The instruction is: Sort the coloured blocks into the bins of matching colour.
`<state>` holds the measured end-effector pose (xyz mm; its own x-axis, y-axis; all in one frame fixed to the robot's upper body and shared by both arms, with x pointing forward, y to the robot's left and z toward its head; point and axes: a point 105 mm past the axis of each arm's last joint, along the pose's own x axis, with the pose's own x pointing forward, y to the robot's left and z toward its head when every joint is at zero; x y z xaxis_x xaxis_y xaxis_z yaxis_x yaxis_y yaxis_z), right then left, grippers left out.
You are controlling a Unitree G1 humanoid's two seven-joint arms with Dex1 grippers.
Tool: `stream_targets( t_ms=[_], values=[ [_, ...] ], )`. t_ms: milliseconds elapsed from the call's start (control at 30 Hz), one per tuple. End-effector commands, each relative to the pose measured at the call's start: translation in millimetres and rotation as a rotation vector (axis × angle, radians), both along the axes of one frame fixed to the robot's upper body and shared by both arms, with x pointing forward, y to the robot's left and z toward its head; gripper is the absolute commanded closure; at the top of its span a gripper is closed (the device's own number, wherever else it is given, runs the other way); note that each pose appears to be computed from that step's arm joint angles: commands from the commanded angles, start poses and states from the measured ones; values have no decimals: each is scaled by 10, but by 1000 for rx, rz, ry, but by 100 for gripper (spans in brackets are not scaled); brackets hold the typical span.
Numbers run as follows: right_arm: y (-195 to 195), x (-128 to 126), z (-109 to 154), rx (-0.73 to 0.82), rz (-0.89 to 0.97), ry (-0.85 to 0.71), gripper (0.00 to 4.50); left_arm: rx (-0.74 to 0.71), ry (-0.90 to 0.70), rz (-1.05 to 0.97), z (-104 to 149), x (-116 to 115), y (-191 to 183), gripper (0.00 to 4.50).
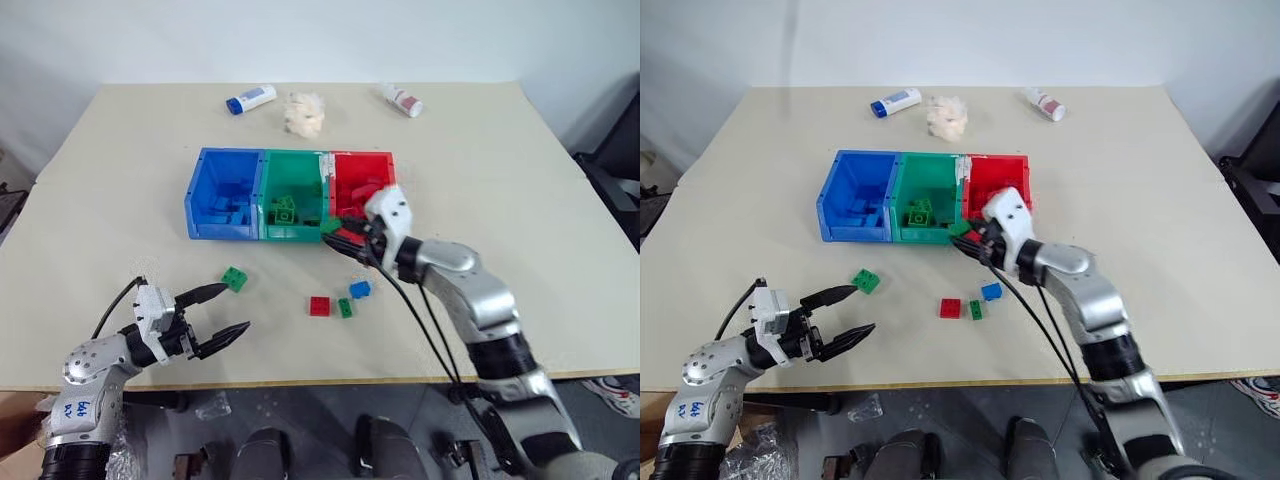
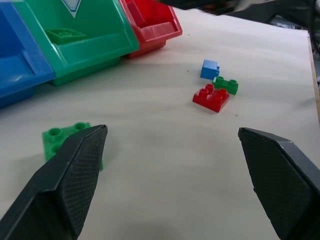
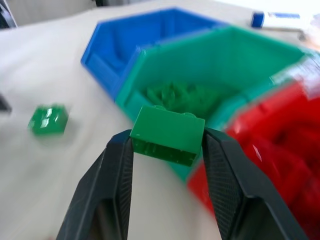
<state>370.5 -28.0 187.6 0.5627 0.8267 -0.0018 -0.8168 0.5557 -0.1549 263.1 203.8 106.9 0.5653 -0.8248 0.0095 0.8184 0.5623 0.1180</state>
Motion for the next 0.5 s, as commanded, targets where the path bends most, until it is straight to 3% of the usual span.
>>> stream_targets(
  t_ms=[33,133,267,333,500],
  values=[
    [211,177,207,50,-19,-83,252,-2,-45,7,84,-36,-24,0],
    [357,298,254,65,-35,-115,150,-1,-47,18,86,-65,-32,0],
    [353,247,215,70,5,-130,16,2,-49,29,102,-82,-9,0],
    [291,166,170,62,41,-130,1,6,-47,32,105,-72,15,0],
    [-38,-315,-17,2,221,-104,1,12,-49,14,118,-9,10,0]
  ],
)
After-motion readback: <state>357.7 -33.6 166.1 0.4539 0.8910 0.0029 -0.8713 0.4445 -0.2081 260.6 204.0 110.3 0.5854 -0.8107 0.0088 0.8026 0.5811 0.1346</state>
